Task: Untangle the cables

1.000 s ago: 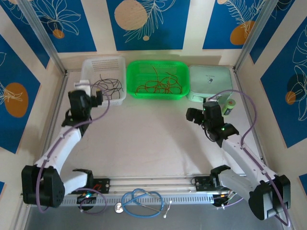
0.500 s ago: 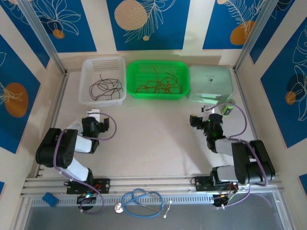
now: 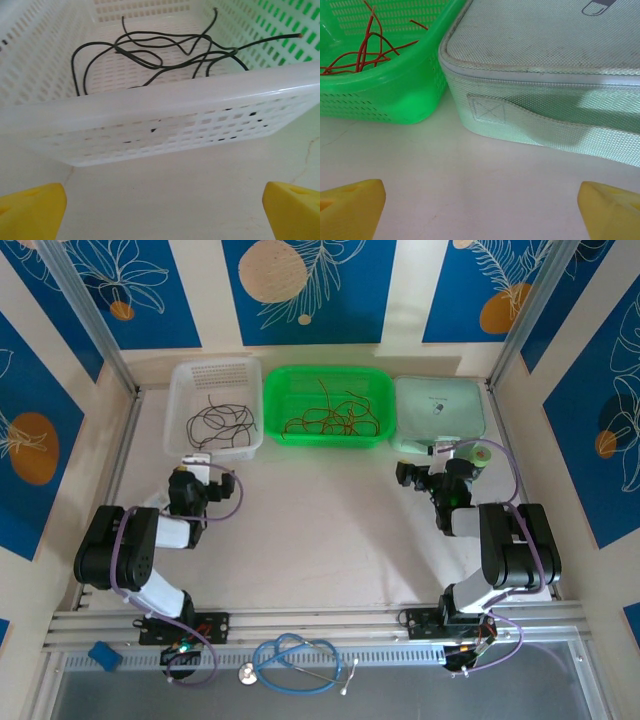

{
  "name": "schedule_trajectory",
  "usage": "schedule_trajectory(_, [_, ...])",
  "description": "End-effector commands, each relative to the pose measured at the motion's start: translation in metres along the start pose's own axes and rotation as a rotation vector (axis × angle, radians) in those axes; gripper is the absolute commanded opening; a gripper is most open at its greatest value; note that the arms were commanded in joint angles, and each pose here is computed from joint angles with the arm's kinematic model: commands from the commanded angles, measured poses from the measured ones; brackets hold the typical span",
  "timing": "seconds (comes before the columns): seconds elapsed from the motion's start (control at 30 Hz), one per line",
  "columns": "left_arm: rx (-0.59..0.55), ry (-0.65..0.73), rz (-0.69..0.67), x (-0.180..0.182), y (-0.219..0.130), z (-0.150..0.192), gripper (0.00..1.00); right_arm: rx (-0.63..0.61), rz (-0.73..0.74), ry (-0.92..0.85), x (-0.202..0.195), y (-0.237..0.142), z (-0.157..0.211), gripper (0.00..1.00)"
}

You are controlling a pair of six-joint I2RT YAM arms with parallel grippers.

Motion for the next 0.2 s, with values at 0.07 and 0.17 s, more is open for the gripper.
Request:
schedule_trajectory(0.07, [-0.024,0.014,0.047,-0.0030,0.0024,-0.0091,1.00,-0.012,-0.026,-0.008,0.0055,-0.0011,-0.0045,0.99])
schedule_trajectory(0.17, [-0.031,0.017,0.043,-0.0027,0.0011,-0.0094,1.00,-0.012,-0.027,-0.008,0.0058,-0.0011,-0.0044,0.99])
Point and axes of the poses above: each hand's point on the last joint's axis, 136 mm out from that joint toward the fingers, its own y axis out along the fingers, its own x axis along the line the jaws close on, z = x × y, the point moved 3 cm from there along -y, back along the fingers, and after that the axes turned 8 degrees about y, right-handed, at the moved point
